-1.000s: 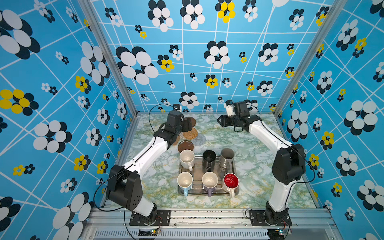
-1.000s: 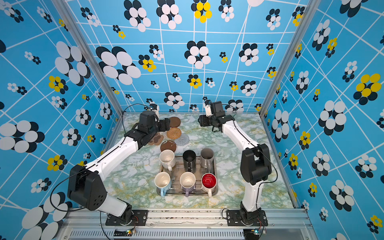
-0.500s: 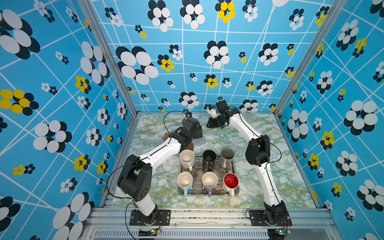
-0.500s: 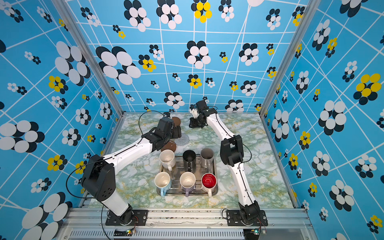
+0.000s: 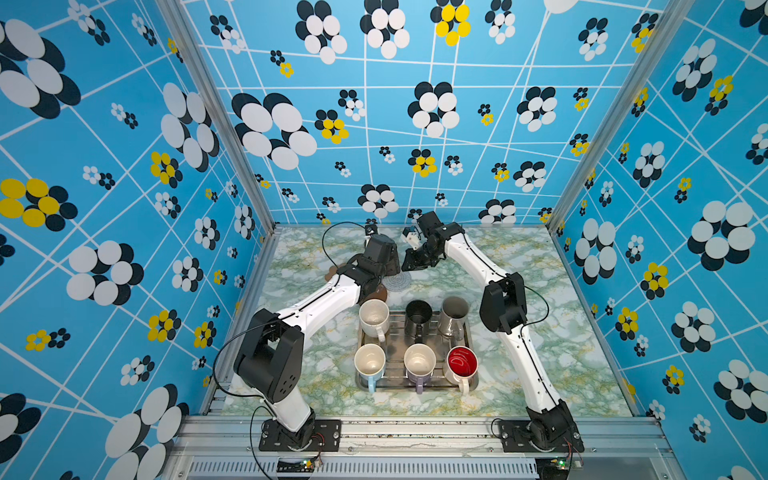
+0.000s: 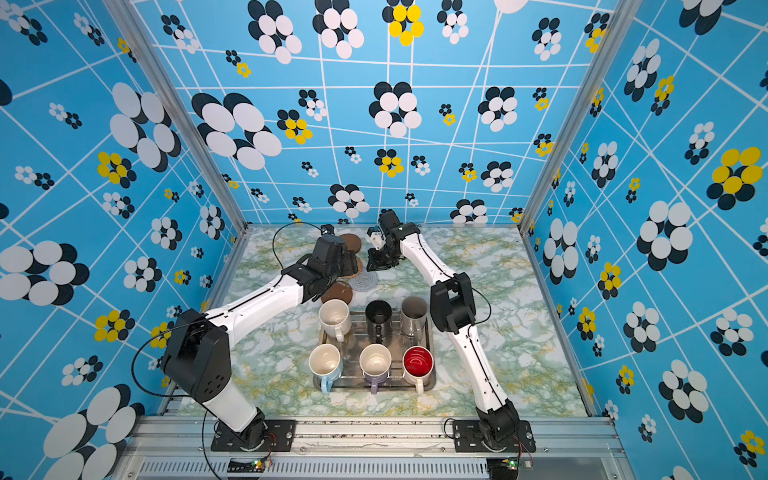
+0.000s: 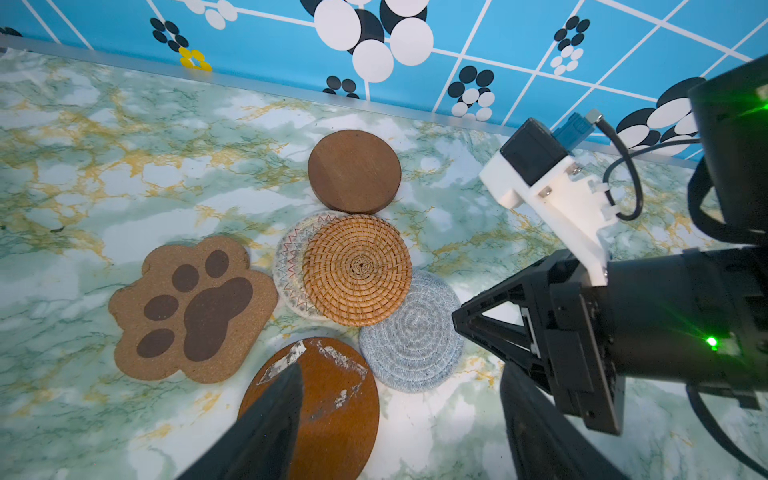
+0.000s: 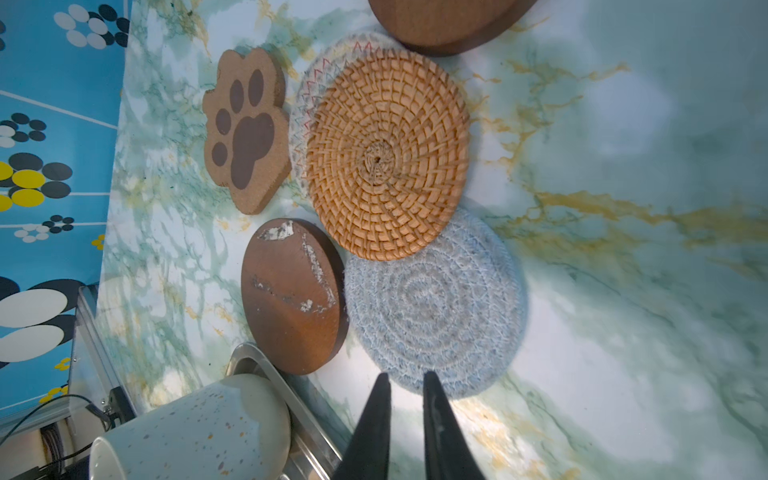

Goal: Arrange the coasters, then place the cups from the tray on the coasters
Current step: 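Reach both grippers forward toward the cluster of coasters, then push the grey knitted coaster away from the cluster with the right gripper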

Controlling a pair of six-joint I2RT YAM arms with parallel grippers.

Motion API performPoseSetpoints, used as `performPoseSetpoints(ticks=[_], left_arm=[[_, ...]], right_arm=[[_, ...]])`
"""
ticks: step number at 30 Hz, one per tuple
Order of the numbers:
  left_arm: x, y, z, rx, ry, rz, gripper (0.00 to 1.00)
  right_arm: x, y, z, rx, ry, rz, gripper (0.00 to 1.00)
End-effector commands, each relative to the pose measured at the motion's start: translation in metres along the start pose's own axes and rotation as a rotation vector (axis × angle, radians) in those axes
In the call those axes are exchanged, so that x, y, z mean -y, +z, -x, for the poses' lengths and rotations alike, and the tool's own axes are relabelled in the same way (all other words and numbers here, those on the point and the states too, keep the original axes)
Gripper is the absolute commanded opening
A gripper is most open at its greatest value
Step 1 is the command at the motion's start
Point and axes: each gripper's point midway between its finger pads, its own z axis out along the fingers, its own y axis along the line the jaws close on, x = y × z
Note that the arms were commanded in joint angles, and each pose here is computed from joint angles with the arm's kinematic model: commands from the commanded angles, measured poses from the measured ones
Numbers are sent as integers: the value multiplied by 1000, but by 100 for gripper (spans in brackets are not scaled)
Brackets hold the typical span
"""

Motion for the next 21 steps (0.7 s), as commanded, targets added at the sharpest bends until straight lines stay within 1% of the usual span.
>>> performPoseSetpoints(ticks=[1, 12, 17, 21], left_arm=[[-8, -8, 5, 15, -20, 21, 75], [-23, -20, 4, 38, -47, 29, 74], [-27, -21, 3, 44, -59, 31, 73], [-28, -22, 3, 44, -61, 31, 73]], right_arm=[[-5, 9, -2, -16, 27, 41, 15], [-6, 34, -4, -26, 77, 65, 17], [0, 44, -6, -31, 106, 53, 14], [10, 49, -10, -41, 121, 13, 15]])
